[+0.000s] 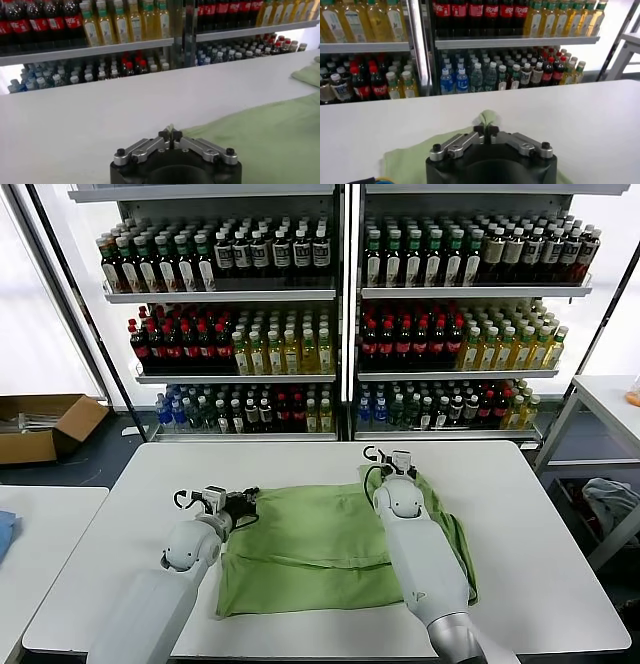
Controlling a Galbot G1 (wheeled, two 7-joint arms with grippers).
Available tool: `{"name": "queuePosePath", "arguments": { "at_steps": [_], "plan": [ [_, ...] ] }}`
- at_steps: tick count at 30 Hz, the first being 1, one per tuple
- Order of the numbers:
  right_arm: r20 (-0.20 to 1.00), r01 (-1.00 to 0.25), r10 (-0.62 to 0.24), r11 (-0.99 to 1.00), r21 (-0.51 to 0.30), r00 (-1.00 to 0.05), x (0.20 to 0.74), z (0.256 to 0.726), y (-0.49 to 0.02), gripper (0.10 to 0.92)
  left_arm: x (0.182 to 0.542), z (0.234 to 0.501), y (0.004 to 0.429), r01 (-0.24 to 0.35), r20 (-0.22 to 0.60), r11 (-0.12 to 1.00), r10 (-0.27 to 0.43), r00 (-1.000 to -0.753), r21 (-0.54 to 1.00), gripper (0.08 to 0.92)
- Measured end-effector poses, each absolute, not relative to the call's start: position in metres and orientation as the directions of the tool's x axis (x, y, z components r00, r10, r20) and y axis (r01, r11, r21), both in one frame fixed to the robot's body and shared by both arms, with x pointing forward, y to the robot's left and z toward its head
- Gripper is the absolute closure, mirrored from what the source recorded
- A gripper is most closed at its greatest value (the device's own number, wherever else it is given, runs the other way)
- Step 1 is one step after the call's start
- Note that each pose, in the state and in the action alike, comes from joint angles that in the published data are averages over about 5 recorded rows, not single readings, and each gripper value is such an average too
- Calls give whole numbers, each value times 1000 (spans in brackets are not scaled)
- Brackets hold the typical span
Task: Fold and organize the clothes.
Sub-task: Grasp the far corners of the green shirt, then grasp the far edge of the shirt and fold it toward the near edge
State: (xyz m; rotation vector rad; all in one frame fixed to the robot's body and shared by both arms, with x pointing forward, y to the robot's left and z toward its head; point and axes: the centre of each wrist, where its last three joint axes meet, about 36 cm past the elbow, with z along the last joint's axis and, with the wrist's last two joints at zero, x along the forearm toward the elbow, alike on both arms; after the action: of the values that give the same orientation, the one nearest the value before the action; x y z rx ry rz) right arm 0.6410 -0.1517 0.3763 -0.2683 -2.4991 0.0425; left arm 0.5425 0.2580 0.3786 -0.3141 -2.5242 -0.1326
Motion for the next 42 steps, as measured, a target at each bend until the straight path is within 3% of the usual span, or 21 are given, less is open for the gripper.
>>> {"name": "queuePosePath", "arguments": {
  "at_steps": [28,42],
  "plan": [
    [415,135,142,990,-44,-899,621,434,-164,915,514,414,274,223,453,975,189,-872,22,908],
    [348,112,125,992,-57,-929,595,435,-189,915,498,425,274,198,384,980,175,-907,19,908]
  ]
}}
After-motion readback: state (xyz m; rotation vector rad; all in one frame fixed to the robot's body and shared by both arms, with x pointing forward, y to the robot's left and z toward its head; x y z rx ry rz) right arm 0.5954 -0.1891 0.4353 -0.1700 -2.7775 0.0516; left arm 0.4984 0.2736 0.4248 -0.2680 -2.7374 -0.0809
